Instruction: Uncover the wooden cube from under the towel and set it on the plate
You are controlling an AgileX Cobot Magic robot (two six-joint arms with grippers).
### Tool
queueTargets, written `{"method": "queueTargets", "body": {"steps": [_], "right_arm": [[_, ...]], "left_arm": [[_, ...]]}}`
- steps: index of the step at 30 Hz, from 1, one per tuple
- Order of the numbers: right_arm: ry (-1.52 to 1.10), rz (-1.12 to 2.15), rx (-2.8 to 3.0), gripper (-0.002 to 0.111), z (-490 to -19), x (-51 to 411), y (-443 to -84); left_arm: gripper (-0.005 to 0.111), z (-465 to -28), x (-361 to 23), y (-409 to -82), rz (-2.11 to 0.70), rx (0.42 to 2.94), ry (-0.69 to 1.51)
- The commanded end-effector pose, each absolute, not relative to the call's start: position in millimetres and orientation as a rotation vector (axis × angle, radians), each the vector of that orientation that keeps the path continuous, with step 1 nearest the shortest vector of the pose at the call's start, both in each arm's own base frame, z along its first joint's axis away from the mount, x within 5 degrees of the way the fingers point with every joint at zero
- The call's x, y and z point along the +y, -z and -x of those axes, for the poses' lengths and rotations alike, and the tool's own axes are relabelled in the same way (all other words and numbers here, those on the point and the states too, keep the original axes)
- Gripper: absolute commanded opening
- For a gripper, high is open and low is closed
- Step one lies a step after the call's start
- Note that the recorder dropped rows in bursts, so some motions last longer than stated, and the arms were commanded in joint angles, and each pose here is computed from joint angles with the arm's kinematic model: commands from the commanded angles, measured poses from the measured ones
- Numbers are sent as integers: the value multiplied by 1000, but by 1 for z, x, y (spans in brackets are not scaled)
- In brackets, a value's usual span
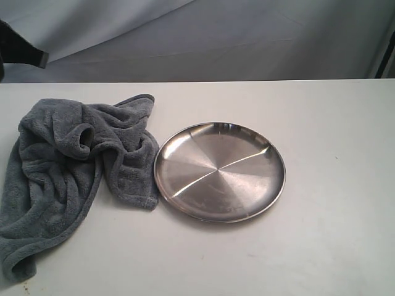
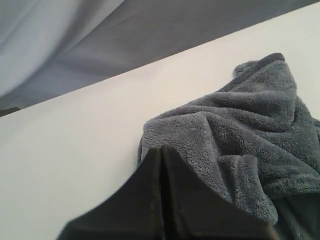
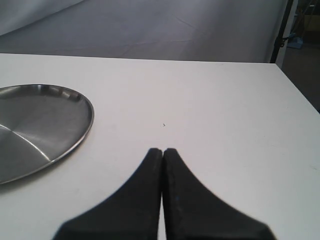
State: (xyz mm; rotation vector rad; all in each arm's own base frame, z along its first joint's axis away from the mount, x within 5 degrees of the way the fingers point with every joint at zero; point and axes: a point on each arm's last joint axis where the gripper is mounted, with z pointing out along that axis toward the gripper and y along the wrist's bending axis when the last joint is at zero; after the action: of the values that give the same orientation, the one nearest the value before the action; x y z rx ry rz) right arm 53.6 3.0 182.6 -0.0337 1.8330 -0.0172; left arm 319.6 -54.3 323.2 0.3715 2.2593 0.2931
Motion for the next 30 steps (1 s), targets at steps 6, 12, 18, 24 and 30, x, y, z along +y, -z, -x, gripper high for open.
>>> {"method": "queueTargets", "body": {"steps": [6, 12, 18, 24, 30], "right_arm": [[15, 31, 1821, 0, -54, 3, -183], [15, 31, 1821, 0, -54, 3, -183], [15, 31, 1821, 0, -54, 3, -183], [15, 31, 1821, 0, -54, 3, -183], [15, 31, 1821, 0, -54, 3, -183]], "left_arm": [[0, -364, -55, -277, -443, 2414, -360], [0, -389, -51, -252, -464, 2544, -406], [0, -397, -32, -233, -434, 2698, -362], [0, -391, -22, -229, -469, 2793, -267], [0, -381, -37, -226, -762, 2829, -20]]}}
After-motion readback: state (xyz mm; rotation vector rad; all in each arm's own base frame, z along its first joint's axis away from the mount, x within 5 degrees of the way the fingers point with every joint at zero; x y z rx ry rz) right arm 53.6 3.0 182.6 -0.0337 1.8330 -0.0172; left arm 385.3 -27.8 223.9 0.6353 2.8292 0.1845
